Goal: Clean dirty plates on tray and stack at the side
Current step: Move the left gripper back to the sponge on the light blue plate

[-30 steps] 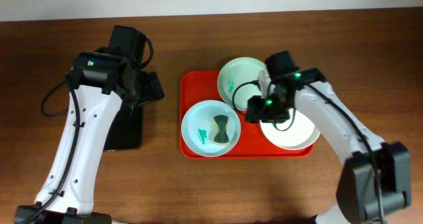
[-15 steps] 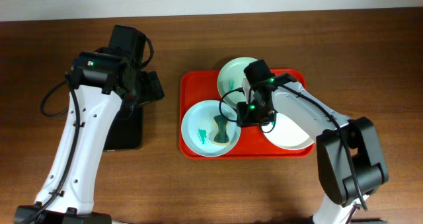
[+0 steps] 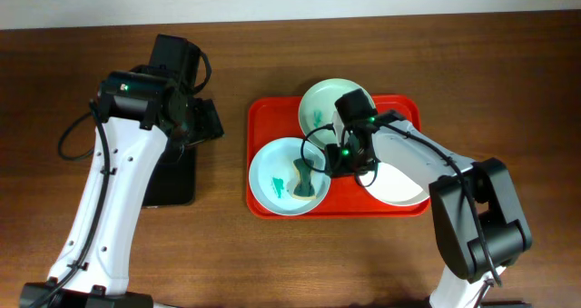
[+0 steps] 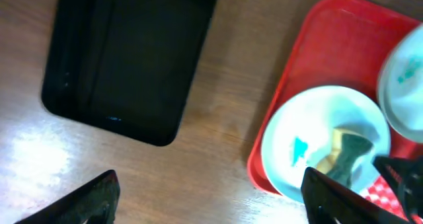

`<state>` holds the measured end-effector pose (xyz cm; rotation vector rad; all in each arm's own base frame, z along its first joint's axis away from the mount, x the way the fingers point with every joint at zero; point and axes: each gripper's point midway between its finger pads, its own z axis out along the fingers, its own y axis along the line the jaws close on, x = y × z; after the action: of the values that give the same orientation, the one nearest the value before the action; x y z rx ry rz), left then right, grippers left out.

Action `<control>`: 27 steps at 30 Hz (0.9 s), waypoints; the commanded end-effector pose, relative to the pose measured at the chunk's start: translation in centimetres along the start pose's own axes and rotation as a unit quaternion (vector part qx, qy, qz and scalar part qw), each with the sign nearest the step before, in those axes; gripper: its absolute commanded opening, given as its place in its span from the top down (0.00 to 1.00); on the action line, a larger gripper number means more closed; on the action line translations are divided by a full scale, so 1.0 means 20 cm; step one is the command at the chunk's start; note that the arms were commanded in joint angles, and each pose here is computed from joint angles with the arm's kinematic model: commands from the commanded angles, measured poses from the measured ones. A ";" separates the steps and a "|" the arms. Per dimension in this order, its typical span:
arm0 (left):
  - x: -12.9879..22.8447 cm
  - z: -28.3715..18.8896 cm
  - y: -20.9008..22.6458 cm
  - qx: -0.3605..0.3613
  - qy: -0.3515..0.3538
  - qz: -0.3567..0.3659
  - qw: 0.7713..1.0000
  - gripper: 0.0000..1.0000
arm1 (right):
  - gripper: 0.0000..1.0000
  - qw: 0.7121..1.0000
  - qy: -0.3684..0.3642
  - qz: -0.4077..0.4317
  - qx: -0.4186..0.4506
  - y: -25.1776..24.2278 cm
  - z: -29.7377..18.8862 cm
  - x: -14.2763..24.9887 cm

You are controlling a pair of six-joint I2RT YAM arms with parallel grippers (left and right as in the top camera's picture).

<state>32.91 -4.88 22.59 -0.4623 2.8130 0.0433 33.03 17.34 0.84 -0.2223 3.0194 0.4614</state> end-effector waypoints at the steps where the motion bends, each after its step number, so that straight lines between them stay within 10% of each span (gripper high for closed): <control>1: 0.07 0.06 -0.08 0.042 0.039 0.039 0.998 0.12 | 0.65 1.000 0.007 0.003 0.008 -0.02 0.04 0.03; 19: 0.42 0.45 -0.16 0.115 0.154 0.093 0.977 0.43 | 0.91 0.999 0.012 0.004 -0.030 0.03 0.06 0.05; 27: 0.57 0.46 -0.23 0.159 0.193 0.159 0.955 0.39 | 0.92 0.999 0.007 0.000 -0.050 0.07 0.06 0.04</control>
<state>27.86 -10.77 11.22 -0.0643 3.1301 -0.4112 32.75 18.49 0.49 -0.2325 2.9941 0.5765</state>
